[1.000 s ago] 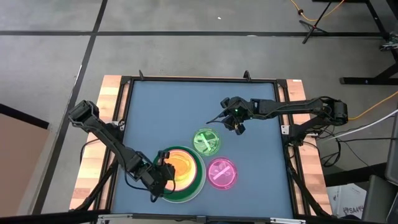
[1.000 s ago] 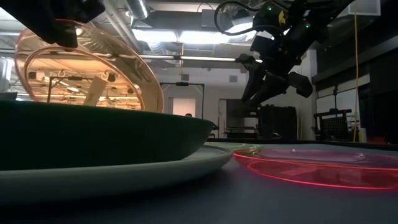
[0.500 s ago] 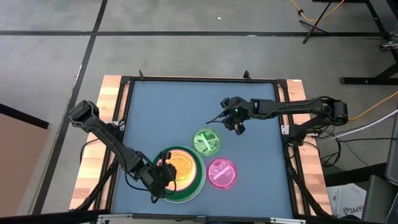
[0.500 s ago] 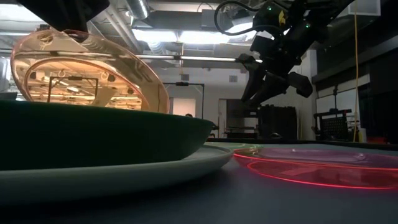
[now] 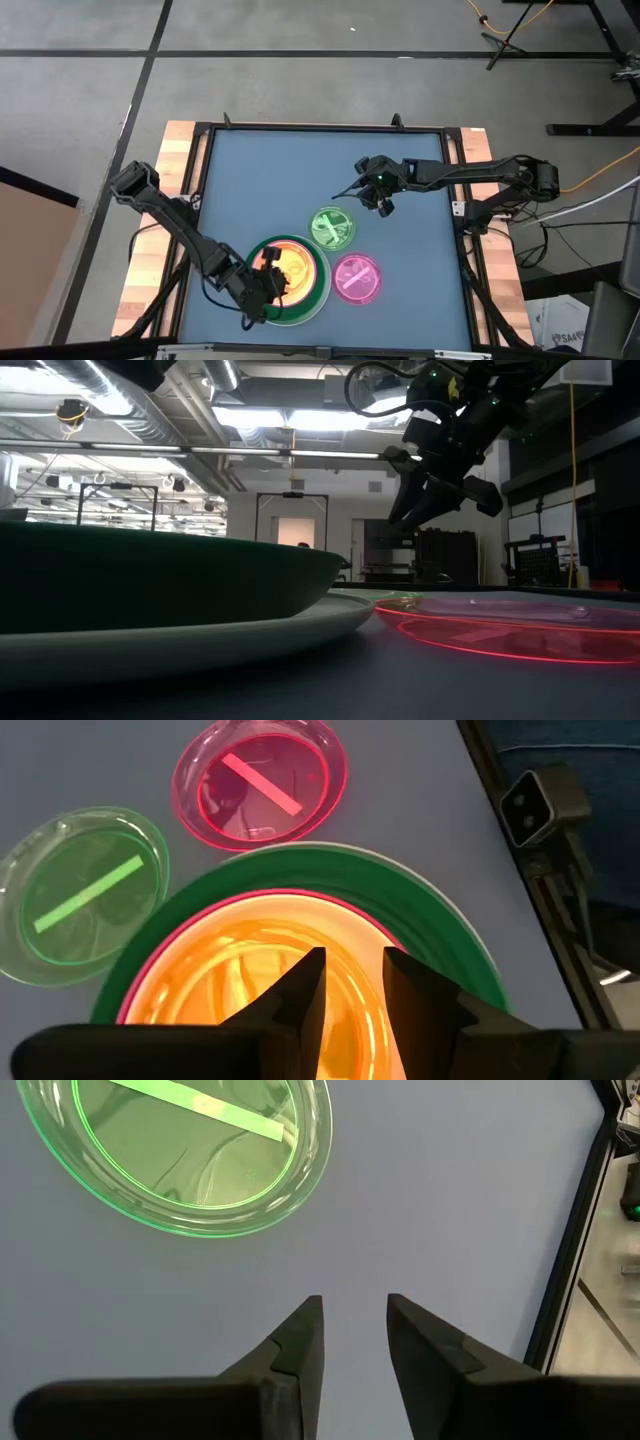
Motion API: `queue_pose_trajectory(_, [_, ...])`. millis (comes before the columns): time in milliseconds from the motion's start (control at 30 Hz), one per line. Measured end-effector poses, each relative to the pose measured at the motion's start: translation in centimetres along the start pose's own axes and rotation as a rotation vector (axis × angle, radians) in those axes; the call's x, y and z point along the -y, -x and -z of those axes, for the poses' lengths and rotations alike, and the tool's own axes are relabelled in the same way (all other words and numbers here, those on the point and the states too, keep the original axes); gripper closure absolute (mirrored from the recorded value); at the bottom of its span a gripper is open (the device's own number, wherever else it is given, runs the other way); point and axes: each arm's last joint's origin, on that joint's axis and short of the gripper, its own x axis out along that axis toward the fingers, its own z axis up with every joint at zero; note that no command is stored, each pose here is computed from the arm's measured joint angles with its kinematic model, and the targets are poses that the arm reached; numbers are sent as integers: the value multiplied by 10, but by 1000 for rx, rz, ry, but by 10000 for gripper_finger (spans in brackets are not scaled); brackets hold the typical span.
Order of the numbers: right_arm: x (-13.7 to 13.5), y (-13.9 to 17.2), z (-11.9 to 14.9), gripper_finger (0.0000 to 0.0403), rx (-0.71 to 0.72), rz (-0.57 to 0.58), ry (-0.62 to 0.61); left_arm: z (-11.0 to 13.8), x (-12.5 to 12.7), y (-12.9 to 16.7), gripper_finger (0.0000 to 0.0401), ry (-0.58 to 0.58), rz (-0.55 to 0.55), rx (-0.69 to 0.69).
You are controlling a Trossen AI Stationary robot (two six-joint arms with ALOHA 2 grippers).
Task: Stack plastic plates
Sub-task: Stack the light green plate on top of the orange plate
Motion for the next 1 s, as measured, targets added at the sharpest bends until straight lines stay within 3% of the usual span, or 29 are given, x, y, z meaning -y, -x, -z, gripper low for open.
queue_pose_trajectory(567, [0, 0, -1, 299, 22, -15, 1, -8, -27, -10, 306, 57, -62, -9])
queue_pose_trajectory(833, [-1, 0, -2, 299, 70, -50, 0, -12, -41, -14, 306, -37, -91, -17])
queue_pose_trajectory(1000, [-1, 0, -2, 299, 70, -52, -33, -15, -53, -18, 307, -28, -117, -22])
